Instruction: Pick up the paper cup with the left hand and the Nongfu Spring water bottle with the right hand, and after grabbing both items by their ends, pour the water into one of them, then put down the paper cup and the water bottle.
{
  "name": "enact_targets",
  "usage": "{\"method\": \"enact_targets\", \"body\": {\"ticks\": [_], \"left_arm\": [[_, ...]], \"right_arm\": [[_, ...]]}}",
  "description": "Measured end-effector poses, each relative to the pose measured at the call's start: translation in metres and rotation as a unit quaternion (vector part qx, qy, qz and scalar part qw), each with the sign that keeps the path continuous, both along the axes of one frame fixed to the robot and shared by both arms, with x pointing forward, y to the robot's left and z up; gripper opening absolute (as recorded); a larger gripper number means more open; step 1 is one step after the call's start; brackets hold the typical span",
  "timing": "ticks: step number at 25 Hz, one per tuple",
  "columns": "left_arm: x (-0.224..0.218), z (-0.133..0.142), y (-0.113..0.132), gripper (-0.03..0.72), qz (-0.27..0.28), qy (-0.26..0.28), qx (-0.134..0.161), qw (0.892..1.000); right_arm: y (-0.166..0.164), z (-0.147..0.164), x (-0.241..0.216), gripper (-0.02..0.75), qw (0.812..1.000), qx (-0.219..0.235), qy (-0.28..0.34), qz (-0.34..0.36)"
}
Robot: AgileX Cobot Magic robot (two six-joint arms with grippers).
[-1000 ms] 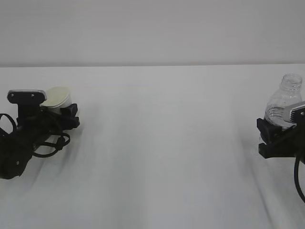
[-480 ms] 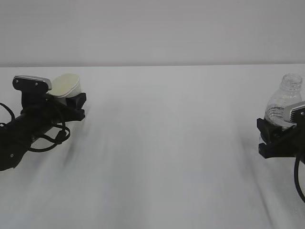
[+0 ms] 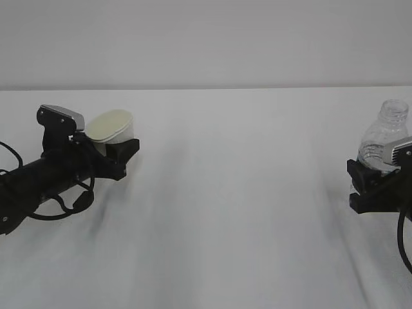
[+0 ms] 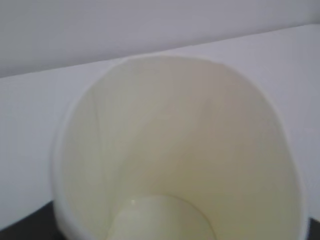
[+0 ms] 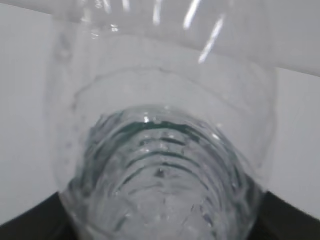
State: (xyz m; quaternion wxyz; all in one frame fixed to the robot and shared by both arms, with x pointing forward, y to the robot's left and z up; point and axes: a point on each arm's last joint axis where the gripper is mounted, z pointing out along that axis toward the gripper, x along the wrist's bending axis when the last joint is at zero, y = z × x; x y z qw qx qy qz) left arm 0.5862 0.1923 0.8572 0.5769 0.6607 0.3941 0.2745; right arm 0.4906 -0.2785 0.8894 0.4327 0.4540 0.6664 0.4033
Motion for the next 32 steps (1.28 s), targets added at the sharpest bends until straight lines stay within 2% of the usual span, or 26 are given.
{"method": "enact_targets", "body": {"ticks": [6, 14, 20, 27, 32], "left_arm": [[-0.01, -0.002, -0.01, 0.445, -0.07, 0.023, -0.011, 0.997], [-0.024, -0.004, -0.027, 0.444, -0.164, 0.049, -0.015, 0.985], [-0.04, -0.004, -0.061, 0.444, -0.225, 0.051, -0.013, 0.973], [-0.048, 0.009, -0.108, 0.444, -0.292, 0.033, -0.03, 0.955], [-0.044, 0.018, -0.122, 0.443, -0.315, 0.025, -0.043, 0.948]], "right_arm": [[0.0, 0.0, 0.0, 0.456, 1.0, 0.0, 0.0, 0.0], [0.0, 0.0, 0.0, 0.456, 1.0, 0.0, 0.0, 0.0], [0.001, 0.0, 0.0, 0.456, 1.0, -0.001, 0.0, 0.006], [0.003, 0.0, -0.001, 0.456, 1.0, -0.003, 0.0, 0.017], [0.003, 0.0, -0.001, 0.456, 1.0, -0.004, 0.0, 0.019]]}}
